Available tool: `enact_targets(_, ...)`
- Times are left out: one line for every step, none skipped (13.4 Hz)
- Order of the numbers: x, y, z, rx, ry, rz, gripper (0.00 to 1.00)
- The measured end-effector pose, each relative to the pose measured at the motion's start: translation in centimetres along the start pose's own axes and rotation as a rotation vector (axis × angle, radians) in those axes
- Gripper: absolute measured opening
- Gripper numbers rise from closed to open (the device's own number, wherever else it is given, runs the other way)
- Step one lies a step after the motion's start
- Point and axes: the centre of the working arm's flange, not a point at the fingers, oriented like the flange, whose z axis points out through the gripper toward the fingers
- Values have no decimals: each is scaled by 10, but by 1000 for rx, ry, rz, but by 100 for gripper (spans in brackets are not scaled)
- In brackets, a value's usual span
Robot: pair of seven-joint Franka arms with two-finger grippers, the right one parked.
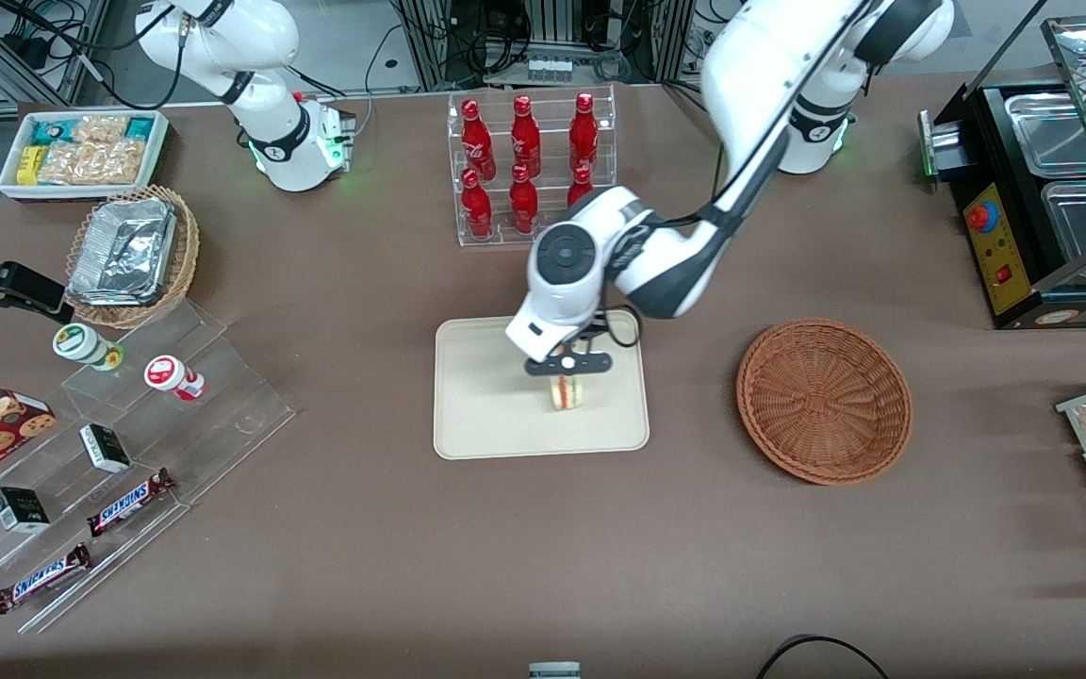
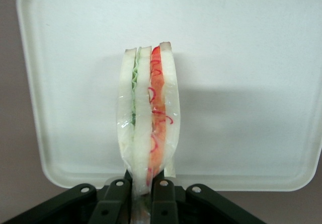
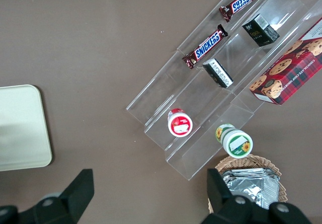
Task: Place sandwich from basket to tray
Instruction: 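Lower the sandwich onto the tray and open the left gripper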
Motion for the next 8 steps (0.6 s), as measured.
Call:
enact_targets(-2, 9, 6, -2, 1, -12, 15)
enact_targets(-1, 16, 11, -6, 0, -22, 15)
enact_targets(1, 20, 15, -9, -2, -32, 15)
enact_targets(2, 22, 20, -11, -4, -47, 15)
enact_targets(4, 24, 24, -10, -7, -61, 15)
enact_targets(5, 24, 28, -10, -10, -73, 15)
enact_targets(6, 25, 30, -12, -9, -81, 15)
enact_targets(7, 25, 31, -17, -7, -85, 15)
